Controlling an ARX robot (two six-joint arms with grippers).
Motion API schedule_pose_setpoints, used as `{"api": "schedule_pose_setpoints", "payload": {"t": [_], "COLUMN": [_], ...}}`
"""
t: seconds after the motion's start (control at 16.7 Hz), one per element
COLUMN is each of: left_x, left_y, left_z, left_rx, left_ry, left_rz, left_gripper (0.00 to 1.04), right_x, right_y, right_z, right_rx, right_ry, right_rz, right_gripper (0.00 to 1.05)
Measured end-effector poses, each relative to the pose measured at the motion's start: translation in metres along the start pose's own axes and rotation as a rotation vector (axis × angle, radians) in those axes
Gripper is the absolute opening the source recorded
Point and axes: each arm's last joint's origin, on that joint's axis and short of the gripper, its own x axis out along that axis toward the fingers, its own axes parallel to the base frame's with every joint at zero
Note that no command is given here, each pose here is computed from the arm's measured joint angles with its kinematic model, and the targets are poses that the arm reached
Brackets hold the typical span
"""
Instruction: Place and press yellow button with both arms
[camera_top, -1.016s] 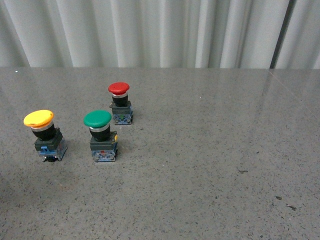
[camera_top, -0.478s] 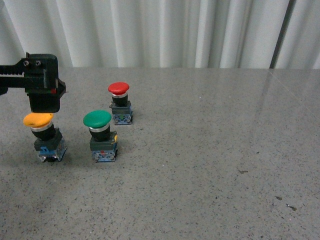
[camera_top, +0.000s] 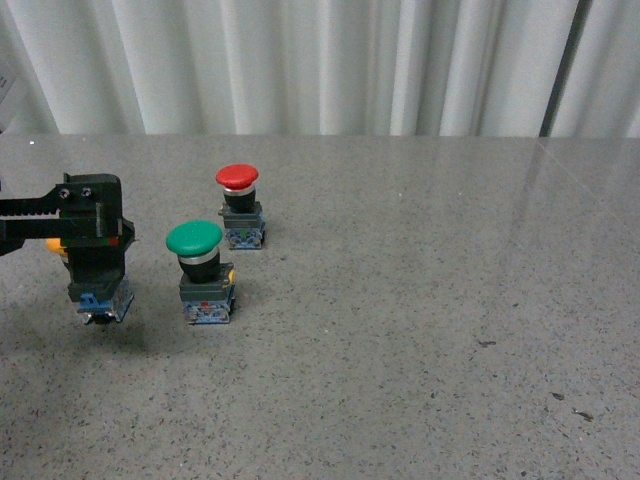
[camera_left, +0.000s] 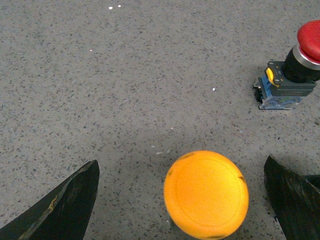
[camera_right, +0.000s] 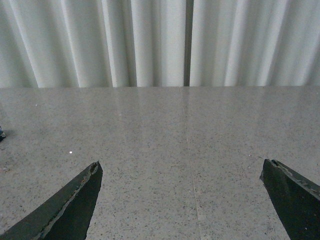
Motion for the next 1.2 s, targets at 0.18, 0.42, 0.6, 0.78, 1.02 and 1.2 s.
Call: {"api": "schedule_pose_setpoints", "payload": {"t": [0.18,0.42,0.6,0.78,1.02,1.2], "left_x": [0.003,0.008,-0.049,-0.054,-0.003,0.006], "left_y": [0.003,0.003,-0.012,-0.068,-0.128,-0.138], "left_z": [-0.001,-0.004,0.055,0.102,0.096,0.093], "left_rx": [-0.007,-0.007,0.042,0.1,0.148,0.148], "left_ry": [-0.007,0.0,-0.195,-0.297,-0.161,-0.138], "left_rz": [-0.002,-0.011,-0.049,-0.195,-0.29,-0.304], "left_gripper": [0.94,0.5,0.35,0.35,0.34,0.34], "right_x": [0.0,0.0,0.0,0.0,0.0,0.0], "right_y": [0.0,0.0,0.0,0.0,0.0,0.0], "right_z": [0.0,0.0,0.0,0.0,0.0,0.0], "right_rx": [0.0,0.0,0.0,0.0,0.0,0.0], "right_ry": [0.0,0.0,0.0,0.0,0.0,0.0], "right_rz": [0.0,0.0,0.0,0.0,0.0,0.0], "right_gripper": [0.98,0.98,0.98,0.98,0.98,0.98]}}
